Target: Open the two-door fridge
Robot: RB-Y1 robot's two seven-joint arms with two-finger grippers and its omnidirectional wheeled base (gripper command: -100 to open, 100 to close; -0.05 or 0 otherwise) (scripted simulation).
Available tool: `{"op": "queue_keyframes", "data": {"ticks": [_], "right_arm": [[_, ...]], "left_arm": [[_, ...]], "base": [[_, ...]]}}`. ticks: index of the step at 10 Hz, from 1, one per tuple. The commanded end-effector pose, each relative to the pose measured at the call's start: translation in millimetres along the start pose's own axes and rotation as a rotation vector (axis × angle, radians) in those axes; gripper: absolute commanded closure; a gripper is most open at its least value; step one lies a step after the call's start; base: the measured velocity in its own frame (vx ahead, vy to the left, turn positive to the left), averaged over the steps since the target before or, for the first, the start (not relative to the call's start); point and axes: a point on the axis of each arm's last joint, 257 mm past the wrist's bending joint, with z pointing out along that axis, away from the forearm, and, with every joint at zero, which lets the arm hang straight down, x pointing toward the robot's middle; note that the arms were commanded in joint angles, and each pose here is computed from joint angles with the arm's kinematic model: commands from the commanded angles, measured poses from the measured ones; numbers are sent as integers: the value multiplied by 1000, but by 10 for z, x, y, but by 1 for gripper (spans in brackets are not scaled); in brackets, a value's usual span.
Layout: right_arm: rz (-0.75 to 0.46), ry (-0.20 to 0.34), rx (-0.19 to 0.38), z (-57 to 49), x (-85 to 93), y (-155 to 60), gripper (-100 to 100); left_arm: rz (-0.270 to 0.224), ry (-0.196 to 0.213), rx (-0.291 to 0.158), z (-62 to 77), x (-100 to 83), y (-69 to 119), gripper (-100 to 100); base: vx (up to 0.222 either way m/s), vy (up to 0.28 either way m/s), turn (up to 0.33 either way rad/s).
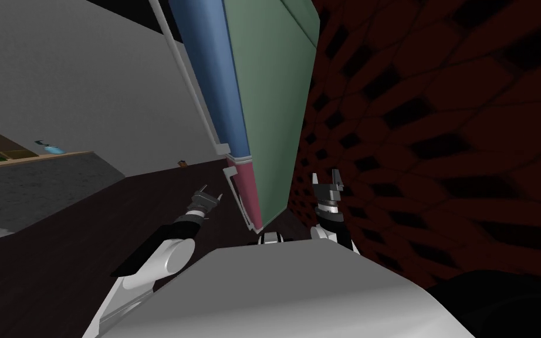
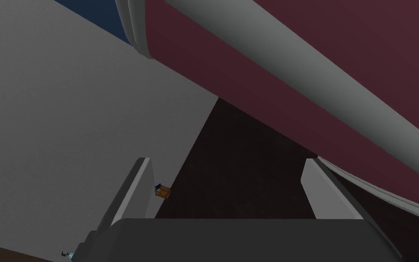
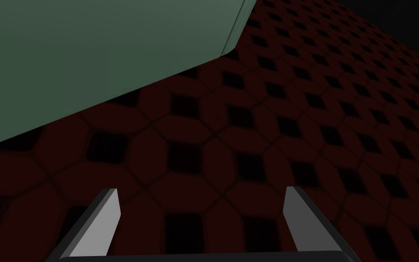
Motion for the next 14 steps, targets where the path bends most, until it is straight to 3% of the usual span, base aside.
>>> {"op": "queue_keyframes", "data": {"ticks": [1,4,7,10,11,14], "right_arm": [[0,0,0,0,0,0,0],[0,0,0,0,0,0,0],[0,0,0,0,0,0,0],[0,0,0,0,0,0,0],[0,0,0,0,0,0,0],[0,0,0,1,0,0,0]], "left_arm": [[-35,2,-37,-44,30,4,-100],[-44,33,-49,-105,198,-93,-100],[-31,84,-33,-184,458,-261,-100],[-32,73,-36,-188,426,-285,-100],[-33,74,-38,-194,431,-285,100],[-35,115,-66,-158,555,-214,100]], "base": [[126,-88,56],[98,-83,46],[56,-50,31],[78,-6,3],[-7,-10,12],[-45,197,-84]]}}
